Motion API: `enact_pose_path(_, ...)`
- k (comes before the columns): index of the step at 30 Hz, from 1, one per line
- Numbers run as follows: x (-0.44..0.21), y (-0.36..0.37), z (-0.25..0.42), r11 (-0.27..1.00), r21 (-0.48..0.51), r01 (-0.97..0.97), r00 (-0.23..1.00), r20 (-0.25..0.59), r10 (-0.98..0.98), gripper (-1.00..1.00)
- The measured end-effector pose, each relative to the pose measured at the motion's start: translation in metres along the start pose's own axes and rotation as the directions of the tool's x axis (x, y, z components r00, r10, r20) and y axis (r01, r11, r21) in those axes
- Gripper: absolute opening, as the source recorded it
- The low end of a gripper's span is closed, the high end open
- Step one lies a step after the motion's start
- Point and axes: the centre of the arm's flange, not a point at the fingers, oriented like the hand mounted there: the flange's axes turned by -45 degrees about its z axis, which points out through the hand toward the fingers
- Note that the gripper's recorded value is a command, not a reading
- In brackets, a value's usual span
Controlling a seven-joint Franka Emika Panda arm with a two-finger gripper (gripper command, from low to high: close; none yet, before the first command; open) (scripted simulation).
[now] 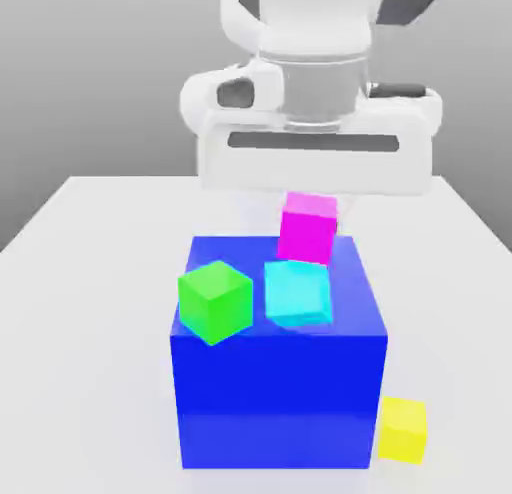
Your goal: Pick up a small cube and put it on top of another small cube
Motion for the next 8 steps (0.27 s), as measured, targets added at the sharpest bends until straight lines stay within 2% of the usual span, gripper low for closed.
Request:
enact_pose_path(4,0.007,0.02,0.04,0.998,0.001,-0.061,0.998,-0.02,0.061,-1.0)
enact_pose_path(5,0.007,0.021,0.05,0.998,0.002,-0.062,0.998,-0.021,0.062,1.0)
enact_pose_path(8,0.007,0.021,0.05,0.998,0.002,-0.062,0.998,-0.021,0.062,1.0)
